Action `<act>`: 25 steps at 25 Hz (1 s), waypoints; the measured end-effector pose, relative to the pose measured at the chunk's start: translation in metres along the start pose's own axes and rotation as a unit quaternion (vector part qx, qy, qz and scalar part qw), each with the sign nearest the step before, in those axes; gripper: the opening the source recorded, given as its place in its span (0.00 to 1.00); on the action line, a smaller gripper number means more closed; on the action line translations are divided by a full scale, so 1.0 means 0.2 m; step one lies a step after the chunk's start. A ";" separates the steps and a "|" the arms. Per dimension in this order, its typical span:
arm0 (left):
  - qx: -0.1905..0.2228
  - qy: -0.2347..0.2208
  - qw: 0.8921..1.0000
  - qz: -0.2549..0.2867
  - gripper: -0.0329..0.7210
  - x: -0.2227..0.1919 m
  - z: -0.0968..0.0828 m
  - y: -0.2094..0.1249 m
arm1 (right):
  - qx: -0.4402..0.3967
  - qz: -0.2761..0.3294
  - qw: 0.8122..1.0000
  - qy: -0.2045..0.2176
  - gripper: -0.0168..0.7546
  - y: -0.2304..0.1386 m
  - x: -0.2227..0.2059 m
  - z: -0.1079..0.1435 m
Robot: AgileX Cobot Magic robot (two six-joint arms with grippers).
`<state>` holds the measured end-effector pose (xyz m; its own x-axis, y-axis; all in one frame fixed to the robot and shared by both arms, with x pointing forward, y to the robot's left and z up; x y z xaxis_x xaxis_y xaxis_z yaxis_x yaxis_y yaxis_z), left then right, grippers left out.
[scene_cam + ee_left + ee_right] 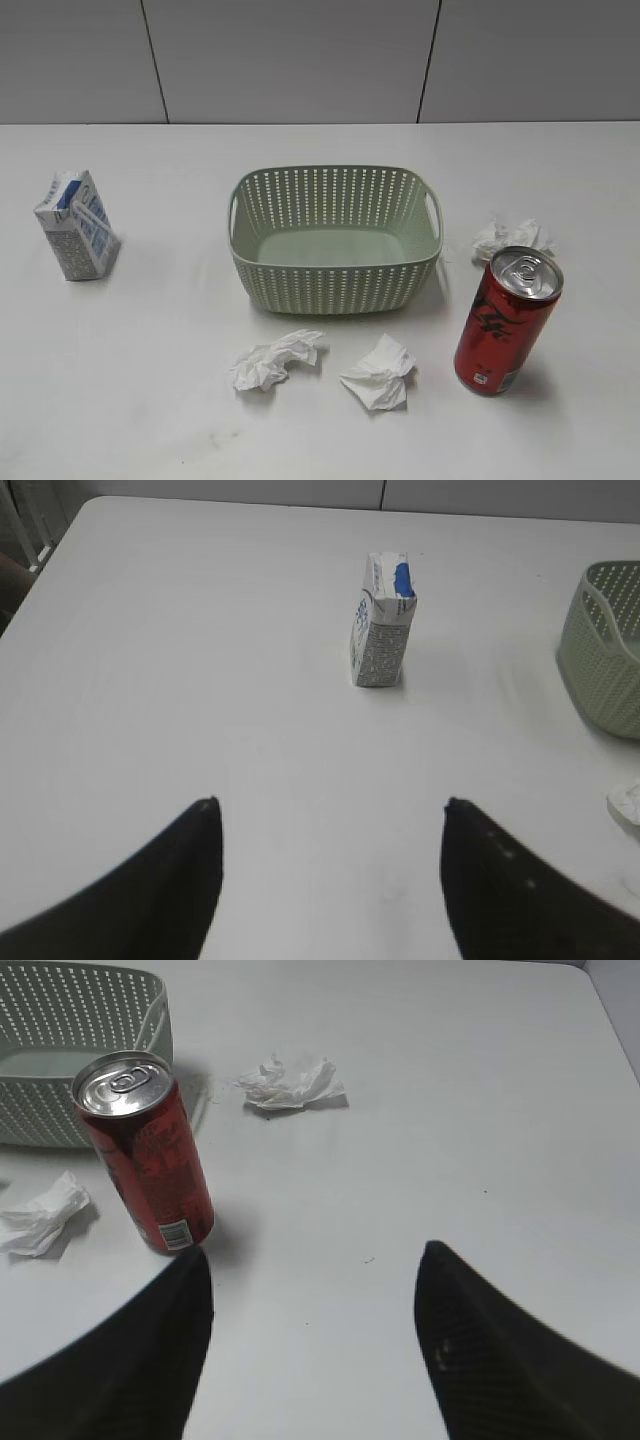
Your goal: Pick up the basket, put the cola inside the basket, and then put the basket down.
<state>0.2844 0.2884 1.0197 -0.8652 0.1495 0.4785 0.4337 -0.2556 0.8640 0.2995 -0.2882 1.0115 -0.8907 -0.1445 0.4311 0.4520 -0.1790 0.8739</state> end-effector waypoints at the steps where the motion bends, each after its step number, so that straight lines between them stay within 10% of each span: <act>1: 0.000 0.000 1.000 0.000 0.73 0.00 0.00 0.00 | 0.000 0.000 1.000 0.000 0.67 0.00 0.00 0.00; 25: 0.008 0.007 0.997 -0.079 0.73 0.02 0.02 0.19 | 0.000 0.000 1.000 0.000 0.67 0.00 0.00 0.00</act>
<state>0.2974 0.2843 1.0549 -0.9266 0.1740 0.3334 0.2947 -0.2145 0.9312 0.2995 -0.2882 1.0115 -0.8907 -0.1445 0.4311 0.4520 -0.1790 0.8739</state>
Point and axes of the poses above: a point on each arm's last joint axis where the gripper is mounted, x pointing back along that axis away from the gripper, z along the wrist's bending axis when the last joint is at zero, y = z × x, the point moved 6 cm from there along -x, pointing out along that axis toward the gripper, and after that the axes turned 14 degrees about -x, right-handed, at the moved point
